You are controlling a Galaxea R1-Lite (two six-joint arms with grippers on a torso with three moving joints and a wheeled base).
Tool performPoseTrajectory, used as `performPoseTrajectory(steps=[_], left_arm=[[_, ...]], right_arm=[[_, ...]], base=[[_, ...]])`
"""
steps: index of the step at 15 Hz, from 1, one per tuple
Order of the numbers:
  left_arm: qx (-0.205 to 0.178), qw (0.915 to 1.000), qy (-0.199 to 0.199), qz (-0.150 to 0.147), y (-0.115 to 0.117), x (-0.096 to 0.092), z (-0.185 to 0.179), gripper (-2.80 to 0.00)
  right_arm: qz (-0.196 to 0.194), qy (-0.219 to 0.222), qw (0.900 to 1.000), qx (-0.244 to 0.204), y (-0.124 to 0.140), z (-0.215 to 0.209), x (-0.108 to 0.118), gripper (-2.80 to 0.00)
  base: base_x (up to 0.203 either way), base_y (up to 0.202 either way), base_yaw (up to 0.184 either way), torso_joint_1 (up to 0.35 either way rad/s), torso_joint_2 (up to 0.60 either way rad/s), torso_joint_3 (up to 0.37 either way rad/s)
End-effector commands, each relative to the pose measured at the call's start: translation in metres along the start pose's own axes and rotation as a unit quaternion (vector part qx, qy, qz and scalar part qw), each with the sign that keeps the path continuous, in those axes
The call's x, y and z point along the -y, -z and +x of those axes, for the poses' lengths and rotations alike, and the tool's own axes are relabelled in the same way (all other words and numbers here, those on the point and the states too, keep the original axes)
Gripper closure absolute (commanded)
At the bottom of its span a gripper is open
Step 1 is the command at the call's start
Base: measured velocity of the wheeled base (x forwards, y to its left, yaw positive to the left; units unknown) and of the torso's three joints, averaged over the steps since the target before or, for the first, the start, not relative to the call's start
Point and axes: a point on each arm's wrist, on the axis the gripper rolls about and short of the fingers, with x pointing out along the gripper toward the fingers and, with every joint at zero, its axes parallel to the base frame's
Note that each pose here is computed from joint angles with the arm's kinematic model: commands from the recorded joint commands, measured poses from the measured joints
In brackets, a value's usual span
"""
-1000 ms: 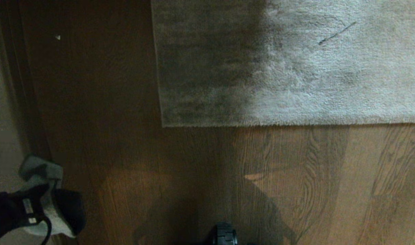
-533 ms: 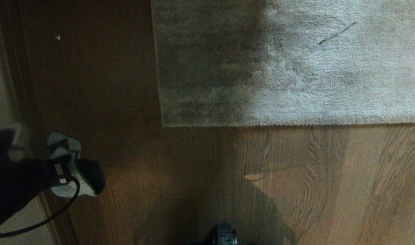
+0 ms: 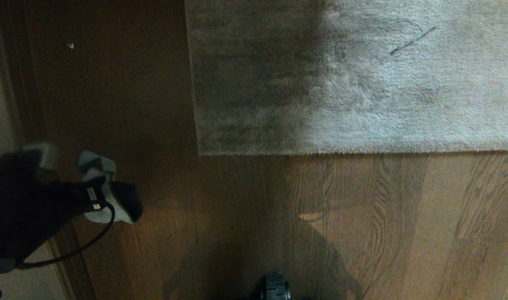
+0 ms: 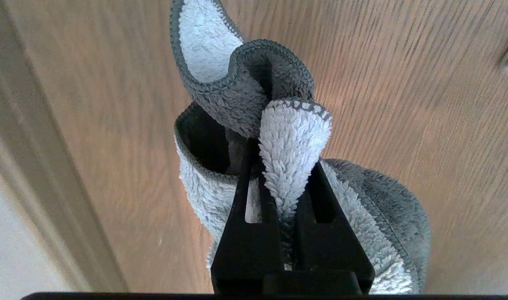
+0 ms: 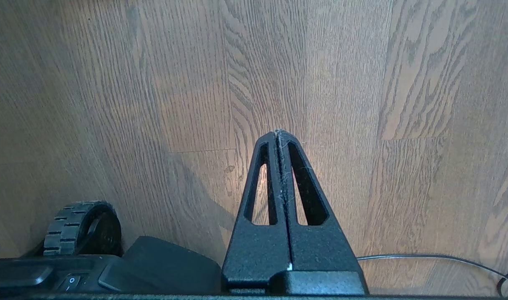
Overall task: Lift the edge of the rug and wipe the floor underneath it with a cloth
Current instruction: Put down the rag
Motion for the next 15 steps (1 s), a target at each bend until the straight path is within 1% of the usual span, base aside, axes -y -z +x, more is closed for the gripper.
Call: performPoseTrajectory(steps=[1,7,11,15], left_arm=[[-0.003,1.0000,0.002,-0.001,0.006,0.000,0.015,0.00],[0.009,0.9999,-0.005,-0.002,0.001,-0.004,0.032,0.00],[0.033,0.9993,-0.015,-0.004,-0.002,-0.011,0.042,0.00],[0.049,0.9987,-0.012,-0.005,-0.007,-0.010,0.044,0.00]], right_arm=[[0.000,0.000,1.000,0.000,0.000,0.000,0.000,0.00],[0.000,0.000,1.000,0.000,0.000,0.000,0.000,0.00],[0.000,0.000,1.000,0.000,0.000,0.000,0.000,0.00],[0.000,0.000,1.000,0.000,0.000,0.000,0.000,0.00]], base=[[0.000,0.000,0.000,0.000,0.00,0.000],[0.000,0.000,0.000,0.000,0.00,0.000],[0.000,0.000,0.000,0.000,0.00,0.000],[0.000,0.000,0.000,0.000,0.00,0.000]])
